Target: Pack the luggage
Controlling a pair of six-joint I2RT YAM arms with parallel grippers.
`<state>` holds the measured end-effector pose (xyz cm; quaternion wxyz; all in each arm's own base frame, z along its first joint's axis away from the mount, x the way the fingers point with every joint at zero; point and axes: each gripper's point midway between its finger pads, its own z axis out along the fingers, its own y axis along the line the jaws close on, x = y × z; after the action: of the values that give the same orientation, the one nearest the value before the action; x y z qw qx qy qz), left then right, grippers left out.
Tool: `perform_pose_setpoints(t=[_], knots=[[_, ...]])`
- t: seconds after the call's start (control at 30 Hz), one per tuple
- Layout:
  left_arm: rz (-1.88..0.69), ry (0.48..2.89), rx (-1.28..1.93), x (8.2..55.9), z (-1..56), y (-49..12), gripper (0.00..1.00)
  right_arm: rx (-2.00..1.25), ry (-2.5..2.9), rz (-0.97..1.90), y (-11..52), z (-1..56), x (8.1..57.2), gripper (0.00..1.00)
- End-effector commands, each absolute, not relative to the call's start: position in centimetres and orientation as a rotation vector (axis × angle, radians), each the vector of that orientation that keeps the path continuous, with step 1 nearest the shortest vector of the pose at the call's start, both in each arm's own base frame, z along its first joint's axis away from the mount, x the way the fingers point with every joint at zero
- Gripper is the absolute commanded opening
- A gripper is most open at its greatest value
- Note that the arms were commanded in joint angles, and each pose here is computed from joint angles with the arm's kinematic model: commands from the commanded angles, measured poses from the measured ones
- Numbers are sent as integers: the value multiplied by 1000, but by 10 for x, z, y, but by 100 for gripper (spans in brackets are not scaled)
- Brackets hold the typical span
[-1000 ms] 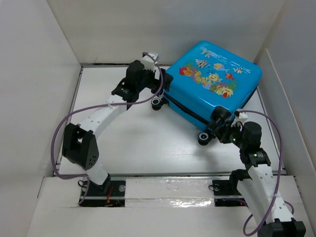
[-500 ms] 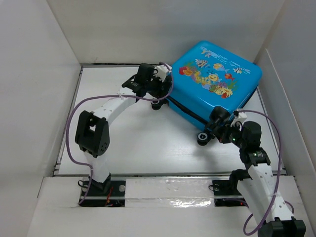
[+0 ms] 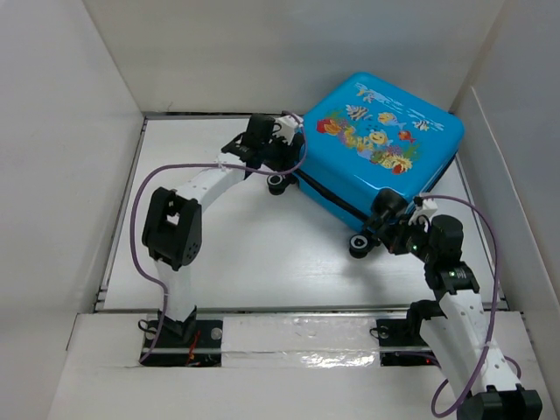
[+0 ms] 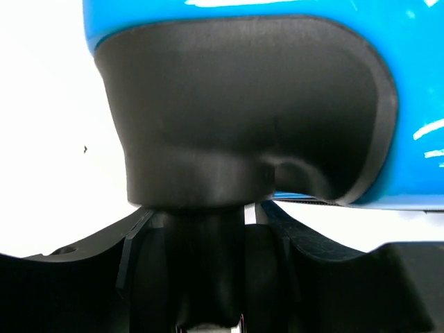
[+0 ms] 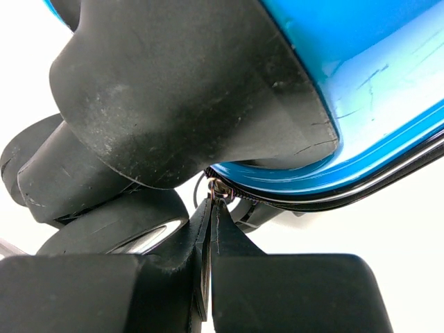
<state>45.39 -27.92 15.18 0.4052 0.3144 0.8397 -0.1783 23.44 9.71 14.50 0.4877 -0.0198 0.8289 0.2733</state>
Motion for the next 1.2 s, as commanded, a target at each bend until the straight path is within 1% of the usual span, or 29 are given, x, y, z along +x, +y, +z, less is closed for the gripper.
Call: perform_pose_setpoints(t=[0.0, 0.03, 0.07, 0.1, 0.13, 0.17, 0.2, 0.23, 0.27, 0.3, 0.33, 0.37, 0.4, 0.43, 0.47, 0.5, 0.57, 0.63, 0.67, 0.7, 0.73, 0.77, 0.8, 0.83, 0.87, 0.9, 0.97, 1.1, 1.17], knots=[[-418, 1927, 599, 475, 210, -263, 0, -174, 1753, 748, 114, 214, 245, 0], [-425, 1938, 529, 476, 208, -252, 0, -165, 1736, 744, 114, 217, 248, 0], [-443, 1864, 475, 477, 228, -247, 0, -158, 1732, 748, 114, 218, 250, 0], [-447, 1920, 443, 464, 193, -236, 0, -152, 1735, 760, 115, 218, 252, 0], [-497, 1838, 332, 464, 216, -230, 0, -166, 1712, 767, 117, 225, 260, 0], [-494, 1839, 272, 458, 208, -219, 0, -171, 1711, 774, 118, 227, 263, 0], [-477, 1907, 224, 439, 168, -207, 0, -192, 1702, 773, 119, 230, 268, 0], [-467, 1897, 156, 433, 166, -198, 0, -203, 1706, 782, 121, 231, 271, 0], [-543, 1809, 74, 426, 189, -197, 0, -197, 1726, 787, 122, 228, 279, 0], [-558, 1853, 40, 408, 162, -191, 0, -199, 1681, 789, 122, 243, 287, 0], [-566, 1843, 6, 400, 162, -191, 0, -188, 1671, 793, 122, 247, 294, 0], [-594, 1795, -8, 390, 175, -192, 0, -182, 1661, 799, 123, 253, 301, 0], [-600, 1834, 18, 370, 157, -198, 0, -182, 1681, 816, 127, 250, 312, 0], [-580, 1832, 1, 362, 155, -195, 0, -202, 1645, 818, 131, 271, 320, 0], [-610, 1797, 12, 349, 168, -197, 0, -203, 1635, 813, 133, 276, 326, 0], [-644, 1834, 50, 325, 152, -207, 0, -193, 1626, 810, 135, 278, 336, 0], [-711, 1837, 68, 304, 153, -217, 0, -184, 1618, 820, 149, 274, 336, 0], [-849, 1826, 105, 277, 163, -238, 0, -155, 1582, 812, 162, 267, 330, 0], [-884, 1816, 110, 271, 170, -244, 0, -188, 1643, 872, 193, 233, 308, 0], [-917, 1799, 114, 269, 180, -250, 0, -149, 1662, 898, 204, 218, 298, 0], [-988, 1786, 109, 265, 190, -258, 0, -45, 1607, 850, 203, 216, 302, 0], [-1038, 1755, 115, 264, 203, -264, 0, 9, 1662, 831, 204, 179, 288, 0], [-1084, 1713, 118, 266, 224, -272, 0, 14, 1674, 863, 224, 168, 269, 0], [-1140, 1698, 139, 262, 235, -279, 0, 152, 1614, 818, 214, 172, 275, 0], [-1193, 1680, 131, 263, 246, -286, 0, 180, 1651, 771, 215, 152, 274, 0], [-1233, 1639, 139, 264, 266, -292, 0, 185, 1646, 760, 222, 148, 269, 0], [-1296, 1627, 160, 263, 279, -303, 0, 190, 1685, 656, 222, 127, 279, 0], [-1363, 1570, 208, 265, 312, -317, 0, 67, 1653, 725, 259, 144, 285, 0], [-1393, 1568, 246, 263, 317, -324, 0, -54, 1664, 779, 294, 160, 279, 0]])
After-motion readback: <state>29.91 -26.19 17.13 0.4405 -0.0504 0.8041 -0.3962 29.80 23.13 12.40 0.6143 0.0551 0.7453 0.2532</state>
